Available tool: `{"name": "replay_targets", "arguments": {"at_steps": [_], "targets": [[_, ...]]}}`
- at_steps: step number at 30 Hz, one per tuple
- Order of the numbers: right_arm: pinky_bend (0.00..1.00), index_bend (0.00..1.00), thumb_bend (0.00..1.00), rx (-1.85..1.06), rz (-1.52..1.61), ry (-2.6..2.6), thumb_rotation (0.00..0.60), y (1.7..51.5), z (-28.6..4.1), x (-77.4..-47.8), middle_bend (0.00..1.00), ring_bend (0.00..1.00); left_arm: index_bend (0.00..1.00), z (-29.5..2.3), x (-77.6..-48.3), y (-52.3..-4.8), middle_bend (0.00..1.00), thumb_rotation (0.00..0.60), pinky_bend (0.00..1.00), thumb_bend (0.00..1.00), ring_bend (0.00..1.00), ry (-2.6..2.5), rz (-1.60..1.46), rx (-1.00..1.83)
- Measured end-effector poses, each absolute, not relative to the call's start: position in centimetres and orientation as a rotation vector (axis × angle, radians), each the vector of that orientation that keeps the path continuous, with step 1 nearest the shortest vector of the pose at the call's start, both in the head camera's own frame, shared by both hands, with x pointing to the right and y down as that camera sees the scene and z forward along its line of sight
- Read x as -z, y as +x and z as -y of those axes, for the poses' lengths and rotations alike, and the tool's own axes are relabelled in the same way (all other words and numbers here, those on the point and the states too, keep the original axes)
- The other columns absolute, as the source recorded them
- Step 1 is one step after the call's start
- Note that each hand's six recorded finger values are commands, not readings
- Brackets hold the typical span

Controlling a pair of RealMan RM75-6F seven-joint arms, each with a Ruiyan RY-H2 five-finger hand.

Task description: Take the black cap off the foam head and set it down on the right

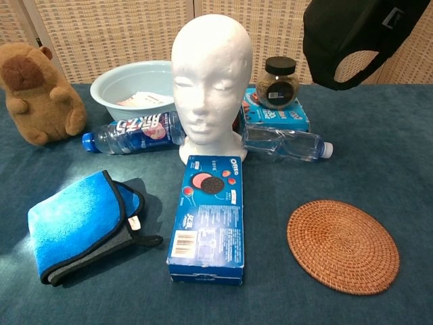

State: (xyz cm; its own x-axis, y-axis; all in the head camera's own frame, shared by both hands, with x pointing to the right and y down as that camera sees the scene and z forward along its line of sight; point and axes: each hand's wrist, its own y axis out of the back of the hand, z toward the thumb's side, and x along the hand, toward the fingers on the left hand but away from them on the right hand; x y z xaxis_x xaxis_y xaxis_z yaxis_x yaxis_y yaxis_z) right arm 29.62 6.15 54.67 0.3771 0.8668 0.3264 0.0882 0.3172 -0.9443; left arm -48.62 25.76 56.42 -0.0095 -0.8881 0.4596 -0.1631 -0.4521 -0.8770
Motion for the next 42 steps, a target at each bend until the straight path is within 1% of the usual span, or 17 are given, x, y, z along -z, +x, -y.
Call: {"name": "replay_targets", "arguments": {"at_steps": [33,37,39,41,42], "targets": [[0.20,0.84,0.43,-0.935,1.008,-1.317,0.600,33.0,-8.4,-64.8,0.50,0.27,0.20,-25.8,-56.4,-48.2,0.04,0.600,0.00,0.19,0.01,-1.655,-1.077,1.528],[0.20,0.84,0.42,-0.989,0.978,-1.352,0.600,33.4,-9.0,-66.1,0.46,0.27,0.20,-25.8,-56.5,-48.1,0.04,0.600,0.00,0.19,0.01,-1.657,-1.073,1.530],[0.20,0.79,0.42,-1.022,0.965,-1.366,0.600,33.8,-9.2,-66.6,0.44,0.27,0.20,-25.8,-56.5,-48.0,0.04,0.600,0.00,0.19,0.01,-1.658,-1.071,1.530],[0.20,0.70,0.41,-1.069,0.948,-1.383,0.600,34.1,-9.5,-67.3,0.40,0.26,0.20,-25.8,-56.5,-48.0,0.04,0.600,0.00,0.19,0.01,-1.657,-1.071,1.529],[0.19,0.62,0.38,-1.092,0.940,-1.390,0.600,34.3,-9.6,-67.6,0.37,0.25,0.20,-25.8,-56.4,-48.0,0.04,0.600,0.00,0.19,0.01,-1.657,-1.071,1.528]]}}
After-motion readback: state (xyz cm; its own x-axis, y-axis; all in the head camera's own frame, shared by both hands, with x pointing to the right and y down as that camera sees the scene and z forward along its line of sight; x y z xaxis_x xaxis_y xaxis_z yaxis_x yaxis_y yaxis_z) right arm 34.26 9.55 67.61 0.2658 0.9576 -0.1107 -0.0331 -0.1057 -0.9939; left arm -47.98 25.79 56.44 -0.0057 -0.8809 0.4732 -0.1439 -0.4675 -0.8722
